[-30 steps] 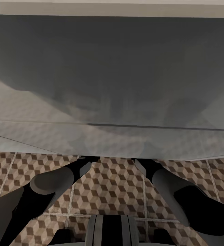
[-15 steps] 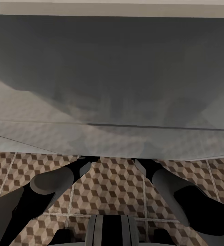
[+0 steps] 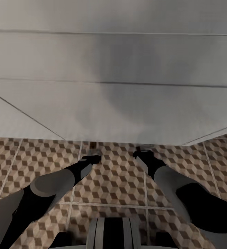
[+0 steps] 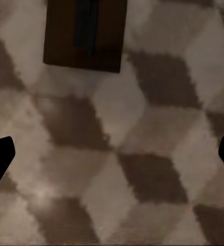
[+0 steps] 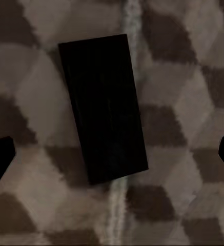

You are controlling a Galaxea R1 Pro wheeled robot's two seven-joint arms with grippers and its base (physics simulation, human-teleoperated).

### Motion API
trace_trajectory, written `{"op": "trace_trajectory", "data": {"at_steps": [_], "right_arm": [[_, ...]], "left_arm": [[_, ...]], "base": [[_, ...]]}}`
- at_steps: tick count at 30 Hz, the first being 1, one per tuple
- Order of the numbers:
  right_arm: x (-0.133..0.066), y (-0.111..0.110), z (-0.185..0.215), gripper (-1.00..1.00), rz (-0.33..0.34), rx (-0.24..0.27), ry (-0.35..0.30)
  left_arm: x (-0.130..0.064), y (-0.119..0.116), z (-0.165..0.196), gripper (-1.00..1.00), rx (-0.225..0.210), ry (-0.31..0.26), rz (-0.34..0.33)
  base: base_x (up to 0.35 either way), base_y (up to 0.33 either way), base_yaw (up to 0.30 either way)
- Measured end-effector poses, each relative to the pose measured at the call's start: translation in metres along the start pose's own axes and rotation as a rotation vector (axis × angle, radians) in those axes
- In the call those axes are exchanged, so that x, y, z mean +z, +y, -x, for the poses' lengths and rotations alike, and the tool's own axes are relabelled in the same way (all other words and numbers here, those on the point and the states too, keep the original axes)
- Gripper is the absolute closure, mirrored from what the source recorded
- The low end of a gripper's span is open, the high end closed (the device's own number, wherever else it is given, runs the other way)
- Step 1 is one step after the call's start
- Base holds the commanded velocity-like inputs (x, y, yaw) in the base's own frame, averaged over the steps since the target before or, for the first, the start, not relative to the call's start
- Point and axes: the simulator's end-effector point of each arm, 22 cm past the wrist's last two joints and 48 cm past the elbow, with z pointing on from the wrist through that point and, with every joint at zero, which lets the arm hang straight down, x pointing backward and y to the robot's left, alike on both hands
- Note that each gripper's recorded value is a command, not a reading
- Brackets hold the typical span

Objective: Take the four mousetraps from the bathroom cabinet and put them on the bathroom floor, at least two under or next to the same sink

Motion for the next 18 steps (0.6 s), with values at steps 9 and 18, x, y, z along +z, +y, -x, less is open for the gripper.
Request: {"op": "trace_trajectory", "data": {"at_steps": [9,18], "right_arm": [[-0.0001,0.0002,0.0004,-1.00,0.000,0.000,-0.001],[-0.0001,0.0002,0.0002,-1.00,0.001,0.000,-0.001]], "left_arm": [[0.0000,0.0001,0.0000,-1.00,0.000,0.000,0.000],[0.0000,0.0001,0.0000,-1.00,0.000,0.000,0.000]], "base": [[-0.330,0.058,0.000],[-0.334,0.090,0.000]]}}
